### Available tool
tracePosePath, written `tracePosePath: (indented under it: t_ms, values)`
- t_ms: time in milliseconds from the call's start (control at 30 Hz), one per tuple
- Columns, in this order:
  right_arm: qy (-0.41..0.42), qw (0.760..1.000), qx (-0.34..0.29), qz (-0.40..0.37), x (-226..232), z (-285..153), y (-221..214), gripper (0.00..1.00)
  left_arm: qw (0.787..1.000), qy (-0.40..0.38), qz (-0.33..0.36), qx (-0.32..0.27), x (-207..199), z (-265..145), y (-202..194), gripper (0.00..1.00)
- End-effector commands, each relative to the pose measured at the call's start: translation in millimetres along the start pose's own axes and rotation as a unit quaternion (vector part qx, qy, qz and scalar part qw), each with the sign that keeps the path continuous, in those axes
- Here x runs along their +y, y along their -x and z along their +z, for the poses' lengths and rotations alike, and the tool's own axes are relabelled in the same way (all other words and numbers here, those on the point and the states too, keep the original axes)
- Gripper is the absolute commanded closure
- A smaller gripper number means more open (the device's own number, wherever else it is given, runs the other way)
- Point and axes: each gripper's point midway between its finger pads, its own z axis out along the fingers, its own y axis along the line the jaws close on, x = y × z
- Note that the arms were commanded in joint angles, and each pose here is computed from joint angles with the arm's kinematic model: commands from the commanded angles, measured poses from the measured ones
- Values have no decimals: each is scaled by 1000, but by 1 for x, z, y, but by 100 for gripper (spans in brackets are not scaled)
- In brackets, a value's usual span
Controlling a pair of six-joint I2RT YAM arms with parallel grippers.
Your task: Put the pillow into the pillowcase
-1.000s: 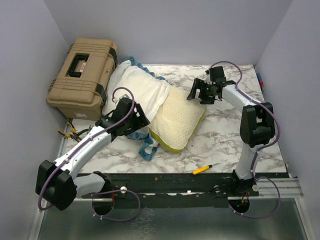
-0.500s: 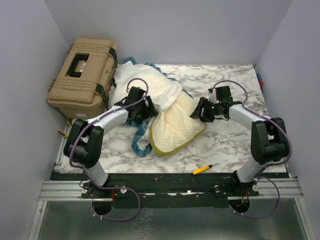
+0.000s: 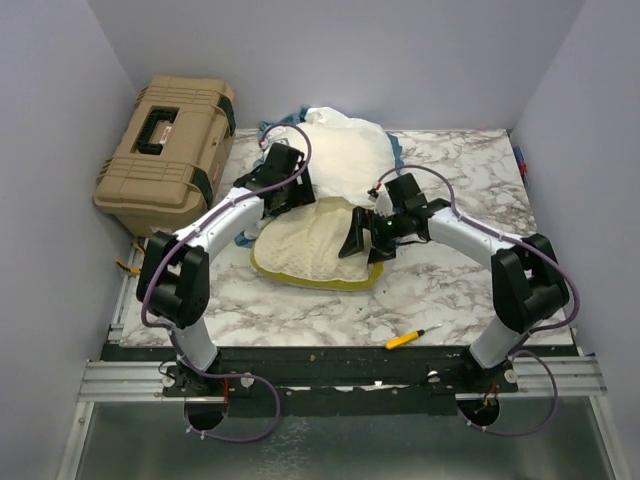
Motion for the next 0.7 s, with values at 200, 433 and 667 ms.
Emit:
tracePosePath:
  t_ms: [200, 433, 667]
  values:
    - [-47, 988, -144, 11, -41, -82, 58, 5, 1000, 9, 12, -3, -1, -95, -7, 16]
    - [-108, 974, -187, 68, -106, -83, 90, 7, 991, -117, 40, 56, -93, -96, -64, 16]
    - [-125, 967, -192, 112, -153, -51, 134, 15, 981, -158, 56, 98, -134, -96, -106, 16]
